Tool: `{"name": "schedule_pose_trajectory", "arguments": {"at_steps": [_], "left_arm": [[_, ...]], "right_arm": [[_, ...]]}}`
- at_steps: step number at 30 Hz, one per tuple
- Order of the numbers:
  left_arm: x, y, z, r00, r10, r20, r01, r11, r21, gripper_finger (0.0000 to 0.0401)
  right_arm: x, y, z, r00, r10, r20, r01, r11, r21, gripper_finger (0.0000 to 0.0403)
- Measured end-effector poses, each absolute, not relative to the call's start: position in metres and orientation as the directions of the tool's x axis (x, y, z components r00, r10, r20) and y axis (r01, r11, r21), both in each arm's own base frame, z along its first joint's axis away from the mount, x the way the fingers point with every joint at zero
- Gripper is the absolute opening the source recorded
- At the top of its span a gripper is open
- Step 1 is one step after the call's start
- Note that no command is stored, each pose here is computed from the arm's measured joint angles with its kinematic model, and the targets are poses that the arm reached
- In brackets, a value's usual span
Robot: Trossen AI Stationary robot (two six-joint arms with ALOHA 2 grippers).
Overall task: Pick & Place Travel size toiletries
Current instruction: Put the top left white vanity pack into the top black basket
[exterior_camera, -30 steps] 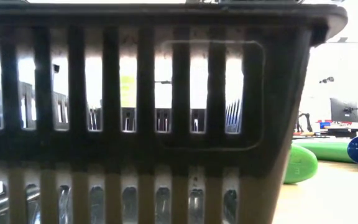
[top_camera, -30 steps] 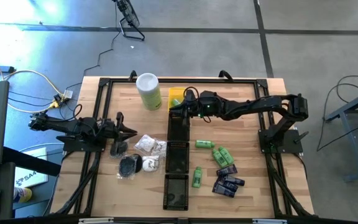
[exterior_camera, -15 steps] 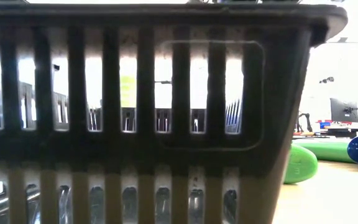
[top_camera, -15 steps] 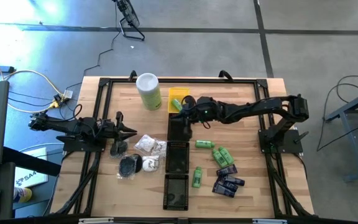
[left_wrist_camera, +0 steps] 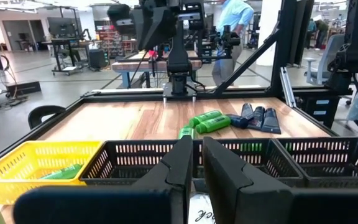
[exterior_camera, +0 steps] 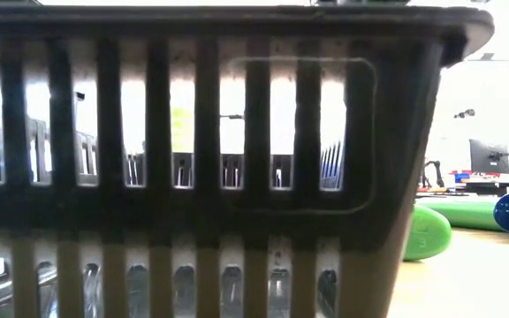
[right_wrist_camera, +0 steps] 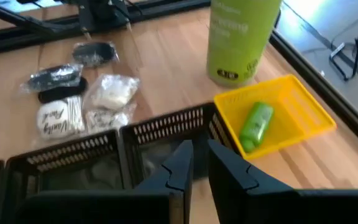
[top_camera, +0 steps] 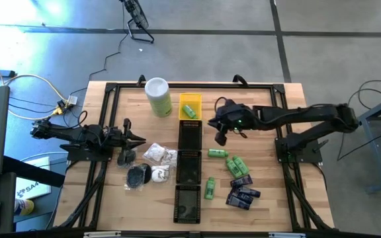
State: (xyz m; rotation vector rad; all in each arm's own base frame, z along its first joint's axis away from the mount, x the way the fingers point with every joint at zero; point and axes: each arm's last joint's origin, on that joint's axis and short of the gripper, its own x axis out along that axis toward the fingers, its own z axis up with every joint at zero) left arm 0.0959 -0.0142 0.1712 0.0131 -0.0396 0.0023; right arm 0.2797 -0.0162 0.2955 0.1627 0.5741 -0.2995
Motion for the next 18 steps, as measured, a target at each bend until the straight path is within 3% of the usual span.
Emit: {"name": "schedule_pose_trajectory", "arguments": {"at_steps": [12,18], "left_arm": [[0.096,-0.014,0.171,0.999,0.002,0.040,-0.002,1.000,0.013,0.0033],[0.096,-0.014,0.171,0.999,0.002,0.040,-0.003,1.000,0.013,0.0033]], "right_arm": [[0.253,0.003,0.298,0.736,-0.255,-0.627,0.313,0.949,-0.018,0.0018],[0.253,-0.001,0.265,0.750,-0.293,-0.593,0.346,0.938,-0.026,0.0005]]}}
